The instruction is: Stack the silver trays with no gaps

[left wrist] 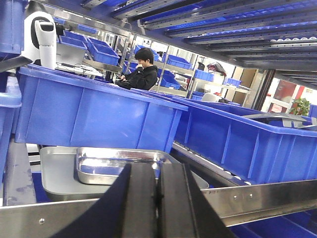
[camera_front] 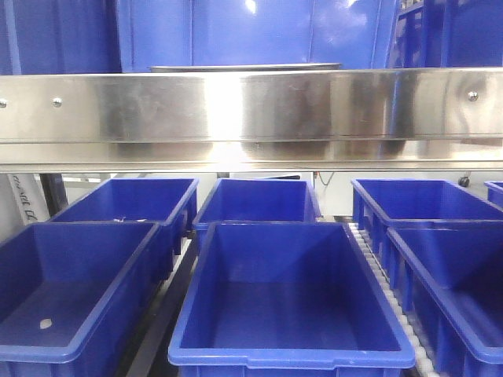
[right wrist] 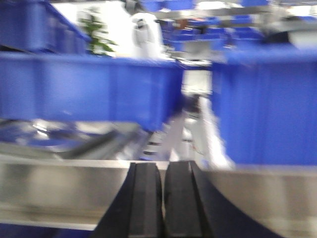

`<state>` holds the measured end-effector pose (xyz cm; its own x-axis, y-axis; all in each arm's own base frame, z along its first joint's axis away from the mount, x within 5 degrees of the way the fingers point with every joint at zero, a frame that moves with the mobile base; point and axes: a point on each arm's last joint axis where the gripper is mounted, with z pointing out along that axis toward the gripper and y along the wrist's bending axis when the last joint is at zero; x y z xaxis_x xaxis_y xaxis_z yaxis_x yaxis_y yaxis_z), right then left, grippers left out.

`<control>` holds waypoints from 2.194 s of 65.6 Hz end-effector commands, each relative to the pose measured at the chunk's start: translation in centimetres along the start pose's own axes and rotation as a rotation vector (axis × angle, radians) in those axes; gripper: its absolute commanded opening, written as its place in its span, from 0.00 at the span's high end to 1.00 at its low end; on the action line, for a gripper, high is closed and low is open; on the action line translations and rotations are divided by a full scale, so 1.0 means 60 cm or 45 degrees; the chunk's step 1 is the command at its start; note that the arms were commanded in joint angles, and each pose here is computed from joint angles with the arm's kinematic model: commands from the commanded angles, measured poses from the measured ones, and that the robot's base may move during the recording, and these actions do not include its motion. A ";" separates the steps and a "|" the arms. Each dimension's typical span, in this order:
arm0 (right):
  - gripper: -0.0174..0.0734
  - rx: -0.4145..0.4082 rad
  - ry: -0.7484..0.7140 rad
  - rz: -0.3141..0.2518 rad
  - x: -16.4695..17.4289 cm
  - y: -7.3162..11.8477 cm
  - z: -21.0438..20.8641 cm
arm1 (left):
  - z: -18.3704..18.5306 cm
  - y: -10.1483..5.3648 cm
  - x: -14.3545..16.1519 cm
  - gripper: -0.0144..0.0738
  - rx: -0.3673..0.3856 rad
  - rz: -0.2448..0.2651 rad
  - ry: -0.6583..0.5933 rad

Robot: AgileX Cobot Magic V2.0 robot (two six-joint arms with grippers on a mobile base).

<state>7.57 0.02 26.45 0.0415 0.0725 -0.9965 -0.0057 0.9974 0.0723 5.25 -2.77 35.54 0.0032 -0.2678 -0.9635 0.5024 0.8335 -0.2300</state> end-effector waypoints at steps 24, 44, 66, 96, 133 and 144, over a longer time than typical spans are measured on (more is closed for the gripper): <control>0.83 0.064 0.000 -0.014 0.091 -0.011 -0.036 | -0.002 -0.001 -0.001 0.85 0.013 0.002 -0.013; 0.83 0.067 0.030 -0.014 0.095 -0.012 -0.036 | -0.002 -0.001 -0.001 0.85 0.013 0.002 -0.013; 0.83 0.067 0.030 -0.014 0.095 -0.012 -0.036 | -0.002 -0.001 -0.001 0.85 0.013 0.002 -0.013; 0.83 0.067 0.030 -0.014 0.095 -0.012 -0.036 | -0.038 0.022 0.008 0.85 -0.261 0.292 0.053; 0.83 0.067 0.030 -0.014 0.095 -0.012 -0.036 | -0.055 0.078 0.178 0.85 -0.660 0.263 0.113; 0.83 0.067 0.030 -0.014 0.095 -0.012 -0.036 | -0.051 0.094 0.213 0.85 -0.674 0.326 0.077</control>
<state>5.68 -0.26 20.53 0.0005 0.0728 -0.9973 0.0451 0.9963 0.0727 5.26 -0.10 22.08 -0.0533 -0.0308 -0.9981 0.0045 0.9995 -0.0311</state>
